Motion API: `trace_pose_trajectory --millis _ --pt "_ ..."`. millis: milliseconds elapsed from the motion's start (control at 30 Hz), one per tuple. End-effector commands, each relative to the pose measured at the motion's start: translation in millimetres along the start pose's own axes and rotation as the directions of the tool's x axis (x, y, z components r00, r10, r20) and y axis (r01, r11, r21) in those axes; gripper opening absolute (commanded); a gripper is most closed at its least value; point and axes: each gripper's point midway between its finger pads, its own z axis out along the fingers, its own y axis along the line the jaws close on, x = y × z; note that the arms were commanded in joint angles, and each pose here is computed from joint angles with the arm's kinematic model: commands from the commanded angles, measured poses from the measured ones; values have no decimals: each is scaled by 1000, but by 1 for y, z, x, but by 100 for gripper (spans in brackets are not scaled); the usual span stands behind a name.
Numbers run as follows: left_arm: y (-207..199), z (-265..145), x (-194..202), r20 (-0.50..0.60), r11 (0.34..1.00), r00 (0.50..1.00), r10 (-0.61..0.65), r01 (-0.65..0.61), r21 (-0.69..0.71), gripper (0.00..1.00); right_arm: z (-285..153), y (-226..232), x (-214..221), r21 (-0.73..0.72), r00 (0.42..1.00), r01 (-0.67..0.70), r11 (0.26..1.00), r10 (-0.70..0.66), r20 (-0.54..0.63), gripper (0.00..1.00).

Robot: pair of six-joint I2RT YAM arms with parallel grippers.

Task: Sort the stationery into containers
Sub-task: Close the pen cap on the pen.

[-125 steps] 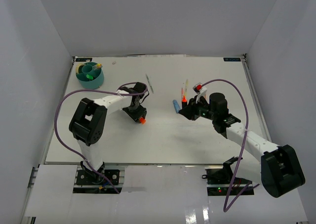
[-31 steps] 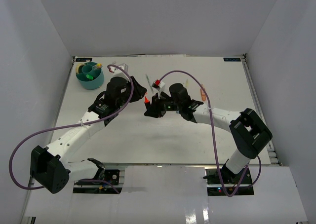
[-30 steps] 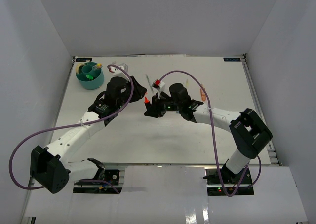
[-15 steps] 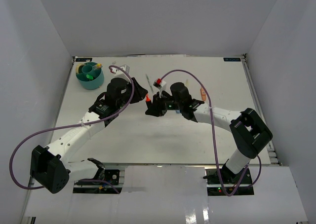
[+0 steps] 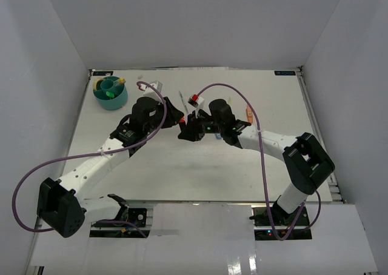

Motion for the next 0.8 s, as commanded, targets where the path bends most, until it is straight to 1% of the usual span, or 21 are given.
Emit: trace_pose_trajectory --millis 0,200,600,700,767 --pt "-9 -7 -3 18 998 999 37 -38 45 26 -2 11 -34 -32 995 67 997 -64 76 8" --pt "-18 -13 3 -5 994 999 51 -50 96 26 -10 10 -46 -16 989 102 995 -100 112 8" --pt "-25 -17 13 -17 985 992 128 -125 122 25 -17 20 -76 -12 956 206 978 -199 218 8" --pt "-28 -18 15 -10 981 988 156 -154 116 25 -18 20 -86 9 947 223 975 -218 236 8" --pt "-21 -17 13 1 985 987 161 -161 69 25 -19 17 -89 35 944 224 974 -226 239 8"
